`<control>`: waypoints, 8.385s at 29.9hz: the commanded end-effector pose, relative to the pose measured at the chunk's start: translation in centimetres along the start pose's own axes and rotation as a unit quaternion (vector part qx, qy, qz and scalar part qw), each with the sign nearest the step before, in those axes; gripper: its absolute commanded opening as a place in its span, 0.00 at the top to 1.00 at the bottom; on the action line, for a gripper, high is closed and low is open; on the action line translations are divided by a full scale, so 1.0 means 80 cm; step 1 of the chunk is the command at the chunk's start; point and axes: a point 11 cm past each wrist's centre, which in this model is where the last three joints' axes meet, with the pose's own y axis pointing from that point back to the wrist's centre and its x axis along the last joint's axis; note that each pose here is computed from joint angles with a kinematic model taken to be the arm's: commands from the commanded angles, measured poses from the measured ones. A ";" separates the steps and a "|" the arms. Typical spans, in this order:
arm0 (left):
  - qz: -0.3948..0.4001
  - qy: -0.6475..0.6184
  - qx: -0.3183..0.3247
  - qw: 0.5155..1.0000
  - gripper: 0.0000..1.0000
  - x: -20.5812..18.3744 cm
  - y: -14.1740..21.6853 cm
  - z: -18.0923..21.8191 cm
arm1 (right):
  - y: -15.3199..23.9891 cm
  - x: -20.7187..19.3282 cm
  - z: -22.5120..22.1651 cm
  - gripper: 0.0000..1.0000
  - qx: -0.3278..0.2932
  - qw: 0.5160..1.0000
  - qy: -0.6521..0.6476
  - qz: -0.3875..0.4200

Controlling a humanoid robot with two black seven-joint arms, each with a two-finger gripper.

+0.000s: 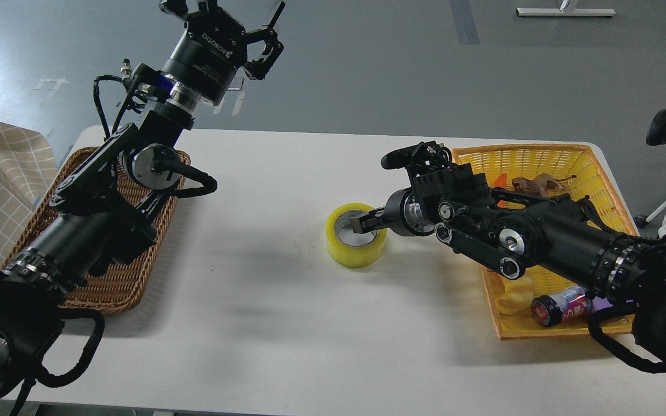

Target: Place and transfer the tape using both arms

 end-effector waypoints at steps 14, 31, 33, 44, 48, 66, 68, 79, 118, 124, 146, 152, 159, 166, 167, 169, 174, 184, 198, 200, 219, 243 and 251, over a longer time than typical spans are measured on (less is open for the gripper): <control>0.001 -0.003 0.003 1.000 0.02 0.002 0.001 0.001 | 0.046 0.035 -0.014 0.11 0.036 0.998 0.030 0.039; 0.001 -0.009 0.006 1.000 0.02 0.004 0.003 0.003 | 0.140 0.105 0.059 0.01 0.040 0.986 -0.054 0.154; 0.002 -0.010 0.005 1.000 0.02 0.006 0.004 0.004 | 0.162 0.104 0.072 0.01 0.041 0.983 -0.057 0.169; 0.002 -0.009 0.005 1.000 0.02 0.005 0.004 0.003 | 0.231 0.104 0.138 0.01 0.062 0.949 -0.162 0.263; 0.002 -0.009 0.008 1.000 0.02 0.005 0.004 0.002 | 0.261 0.108 0.168 0.01 0.079 0.919 -0.221 0.317; 0.002 -0.011 0.010 1.000 0.02 0.006 0.004 0.003 | 0.323 0.095 0.256 0.00 0.387 0.602 -0.584 0.383; 0.002 -0.012 0.011 1.000 0.02 0.006 0.004 0.003 | 0.323 0.100 0.255 0.00 0.415 0.570 -0.597 0.382; 0.003 -0.025 0.012 1.000 0.02 0.011 0.005 0.015 | 0.278 0.160 0.163 0.00 0.549 0.459 -0.628 0.305; -0.011 -0.042 0.002 0.999 0.02 0.006 -0.003 0.038 | 0.213 0.121 0.165 0.00 0.562 0.347 -0.706 0.254; -0.040 -0.089 0.036 0.995 0.02 -0.003 -0.013 0.038 | 0.210 0.117 0.165 0.00 0.559 0.348 -0.709 0.252; -0.146 -0.378 0.161 0.900 0.02 -0.027 -0.006 0.003 | 0.196 0.102 0.164 0.00 0.547 0.350 -0.719 0.246; -0.185 -0.468 0.191 0.843 0.02 -0.032 -0.004 -0.009 | 0.195 0.102 0.163 0.00 0.547 0.352 -0.719 0.246; -0.242 -0.589 0.217 0.740 0.02 -0.042 0.002 -0.023 | 0.195 0.104 0.159 0.00 0.547 0.356 -0.718 0.242; -0.326 -0.660 0.277 0.618 0.02 -0.042 0.035 -0.057 | 0.194 0.104 0.159 0.00 0.547 0.357 -0.718 0.242; -0.331 -0.662 0.285 0.609 0.02 -0.041 0.038 -0.060 | 0.194 0.104 0.159 0.00 0.547 0.357 -0.718 0.242; -0.344 -0.674 0.311 0.575 0.02 -0.033 0.050 -0.071 | 0.194 0.104 0.159 0.00 0.546 0.356 -0.718 0.242; -0.342 -0.683 0.347 0.544 0.02 -0.019 0.064 -0.081 | 0.194 0.104 0.159 0.00 0.546 0.357 -0.718 0.242; -0.348 -0.684 0.405 0.497 0.02 -0.007 0.096 -0.118 | 0.193 0.104 0.159 0.00 0.545 0.358 -0.718 0.241; -0.398 -0.670 0.416 0.469 0.02 -0.026 0.125 -0.162 | 0.190 0.103 0.162 0.00 0.541 0.357 -0.722 0.242; -0.403 -0.669 0.412 0.470 0.02 -0.033 0.123 -0.170 | 0.190 0.103 0.163 0.00 0.540 0.356 -0.723 0.242; -0.408 -0.665 0.415 0.469 0.02 -0.055 0.122 -0.204 | 0.189 0.102 0.163 0.00 0.539 0.356 -0.724 0.242; -0.358 -0.666 0.477 0.447 0.02 -0.010 0.146 -0.210 | 0.188 0.101 0.164 0.00 0.538 0.355 -0.725 0.241; -0.359 -0.659 0.486 0.448 0.02 -0.007 0.154 -0.218 | 0.185 0.097 0.164 0.00 0.536 0.355 -0.727 0.241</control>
